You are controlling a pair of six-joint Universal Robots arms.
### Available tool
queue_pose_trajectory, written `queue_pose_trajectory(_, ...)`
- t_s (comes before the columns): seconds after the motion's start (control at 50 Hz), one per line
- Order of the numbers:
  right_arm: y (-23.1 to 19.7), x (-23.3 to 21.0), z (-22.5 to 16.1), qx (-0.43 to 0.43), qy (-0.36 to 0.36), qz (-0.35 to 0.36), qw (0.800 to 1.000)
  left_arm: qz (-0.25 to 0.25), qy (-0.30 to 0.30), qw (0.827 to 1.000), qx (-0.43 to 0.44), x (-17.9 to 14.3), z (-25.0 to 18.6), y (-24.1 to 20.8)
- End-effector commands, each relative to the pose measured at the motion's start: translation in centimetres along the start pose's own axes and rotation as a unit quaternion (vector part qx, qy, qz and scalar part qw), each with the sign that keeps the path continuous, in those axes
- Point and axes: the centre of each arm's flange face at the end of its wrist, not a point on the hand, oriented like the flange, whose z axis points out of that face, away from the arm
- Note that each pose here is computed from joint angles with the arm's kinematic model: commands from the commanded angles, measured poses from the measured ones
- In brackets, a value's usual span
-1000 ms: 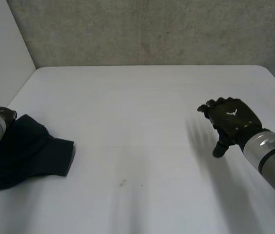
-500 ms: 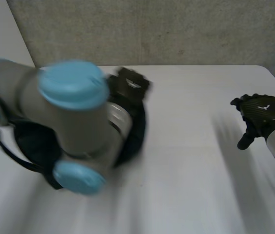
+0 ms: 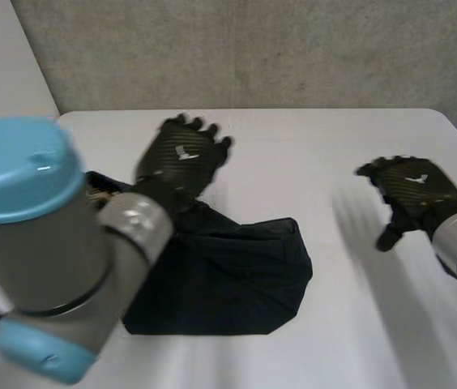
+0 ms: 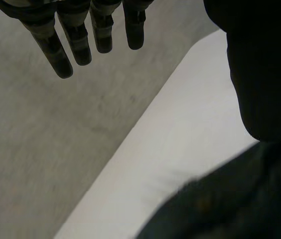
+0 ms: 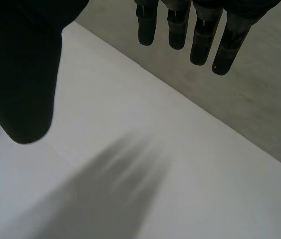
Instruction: Fold the shorts.
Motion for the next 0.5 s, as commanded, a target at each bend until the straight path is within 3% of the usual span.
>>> queue_pose_trajectory(0.02, -2.5, -4.2, -1.8, 0.062, -0.132, -0.02, 0.989, -0.067, -0.063, 0.993, -0.074, -3.6, -2.2, 4.0)
queue_pose_trajectory(0.2, -3.0, -7.3, -1.5, 0.05, -0.162, -0.027, 0.985, -0.11, -0.117, 0.981, -0.106, -7.4, -1.2, 7.5)
queue_pose_trajectory(0.32, -3.7, -8.5, -2.1, 0.031, -0.152, 0.016, 0.988, -0.116, -0.09, 0.986, -0.08, -9.2, 1.1, 8.2)
queue_pose_trajectory(0.5, -2.2, -10.4, -0.9, -0.003, -0.166, 0.048, 0.985, -0.118, -0.064, 0.988, -0.082, -9.1, 3.7, 9.5)
